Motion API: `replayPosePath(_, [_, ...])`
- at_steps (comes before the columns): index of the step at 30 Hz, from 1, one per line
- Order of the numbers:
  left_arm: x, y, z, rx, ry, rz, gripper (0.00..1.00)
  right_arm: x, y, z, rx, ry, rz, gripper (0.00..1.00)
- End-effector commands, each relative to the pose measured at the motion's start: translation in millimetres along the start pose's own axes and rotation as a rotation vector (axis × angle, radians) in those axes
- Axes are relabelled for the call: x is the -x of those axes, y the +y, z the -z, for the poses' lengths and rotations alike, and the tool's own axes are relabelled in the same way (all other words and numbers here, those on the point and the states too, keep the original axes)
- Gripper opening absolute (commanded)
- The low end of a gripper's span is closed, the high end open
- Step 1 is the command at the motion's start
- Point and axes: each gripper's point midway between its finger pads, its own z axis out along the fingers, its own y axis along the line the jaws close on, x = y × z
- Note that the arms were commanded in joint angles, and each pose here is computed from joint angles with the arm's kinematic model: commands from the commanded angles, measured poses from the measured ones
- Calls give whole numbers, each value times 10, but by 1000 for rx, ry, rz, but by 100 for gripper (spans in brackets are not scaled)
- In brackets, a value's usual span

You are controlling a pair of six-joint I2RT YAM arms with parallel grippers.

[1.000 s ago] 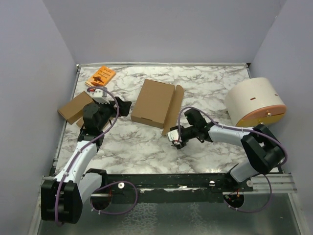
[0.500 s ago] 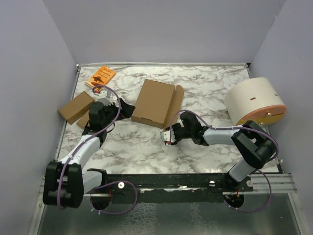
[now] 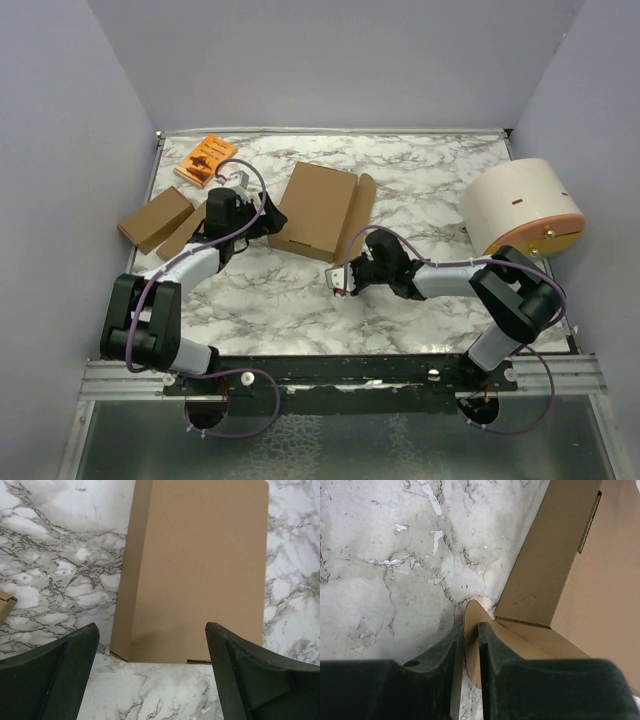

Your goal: Fold the paper box

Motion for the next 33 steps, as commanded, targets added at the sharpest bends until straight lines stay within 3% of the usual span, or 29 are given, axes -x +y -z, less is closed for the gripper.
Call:
replayPosePath(1, [-46, 129, -119, 82, 25, -45, 90, -11, -46, -15, -42, 8, -13, 13])
replayPosePath(8, [-81, 183, -274, 102, 51, -66, 89, -1, -105, 13, -66, 17, -50, 5])
replayPosePath(21, [-209, 227, -361, 118, 105, -93, 86, 4, -169, 68, -32, -4, -241, 4])
replayPosePath(33, [-294, 314, -396, 154, 141, -94, 83, -105, -150, 107, 48, 58, -428, 4])
